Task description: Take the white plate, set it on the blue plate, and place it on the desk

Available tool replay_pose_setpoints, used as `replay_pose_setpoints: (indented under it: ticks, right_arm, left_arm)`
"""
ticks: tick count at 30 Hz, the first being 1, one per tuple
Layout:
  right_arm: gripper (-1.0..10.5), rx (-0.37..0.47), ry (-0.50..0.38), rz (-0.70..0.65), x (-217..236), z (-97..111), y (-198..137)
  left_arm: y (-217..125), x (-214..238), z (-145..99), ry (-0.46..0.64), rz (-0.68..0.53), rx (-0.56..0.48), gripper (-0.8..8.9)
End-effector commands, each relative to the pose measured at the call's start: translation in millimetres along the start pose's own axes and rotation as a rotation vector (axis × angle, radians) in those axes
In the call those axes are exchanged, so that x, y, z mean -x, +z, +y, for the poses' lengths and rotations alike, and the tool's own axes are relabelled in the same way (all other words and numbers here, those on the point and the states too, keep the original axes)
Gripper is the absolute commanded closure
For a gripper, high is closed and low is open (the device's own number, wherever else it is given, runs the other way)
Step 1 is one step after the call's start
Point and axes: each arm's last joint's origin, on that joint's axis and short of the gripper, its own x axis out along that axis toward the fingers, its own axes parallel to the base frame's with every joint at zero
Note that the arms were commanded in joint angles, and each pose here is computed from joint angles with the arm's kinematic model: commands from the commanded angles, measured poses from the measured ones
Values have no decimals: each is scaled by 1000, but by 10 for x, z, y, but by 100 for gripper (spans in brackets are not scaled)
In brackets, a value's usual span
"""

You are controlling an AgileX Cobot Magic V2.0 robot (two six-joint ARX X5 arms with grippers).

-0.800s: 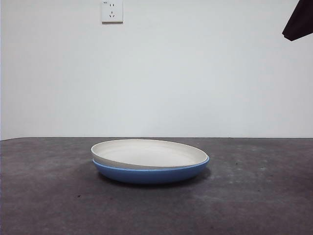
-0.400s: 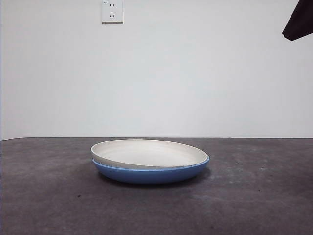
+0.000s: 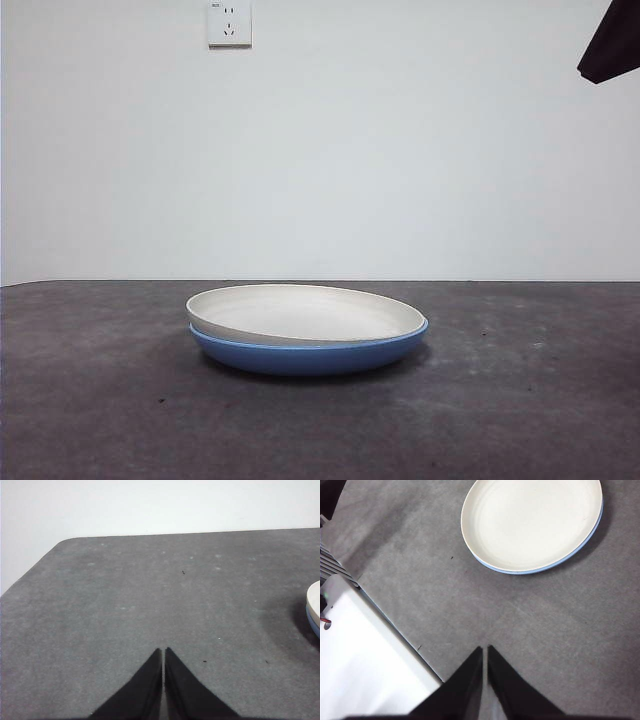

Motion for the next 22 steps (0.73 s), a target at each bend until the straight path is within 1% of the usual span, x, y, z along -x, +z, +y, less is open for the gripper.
replay_pose_setpoints:
  ticks: [1,3,6,8,12,17,22]
  right_arm:
    - [935,22,7,-12,12,19,33]
    - [935,23,7,-14,17,21,32]
    - [935,105,-54,-67,91,-3,32]
    - [935,126,-91,-127,151,-38,45]
    - [935,129,-185,-308,310,-125,-12]
    - [935,155,-324,-516,307,-292,-268]
    - [935,164,-432,-631,126,-474,-593]
  left_arm:
    - [-75,-19,-1,0,27,12,804]
    - [-75,-19,0,1,28,12,804]
    - [-75,-19,-1,0,28,12,804]
    - [-75,-19,0,1,28,12,804]
    - [-75,-19,0,1,28,12,804]
    - [-75,-19,-1,0,28,12,804]
    - [-74,-19,-1,0,27,12,804]
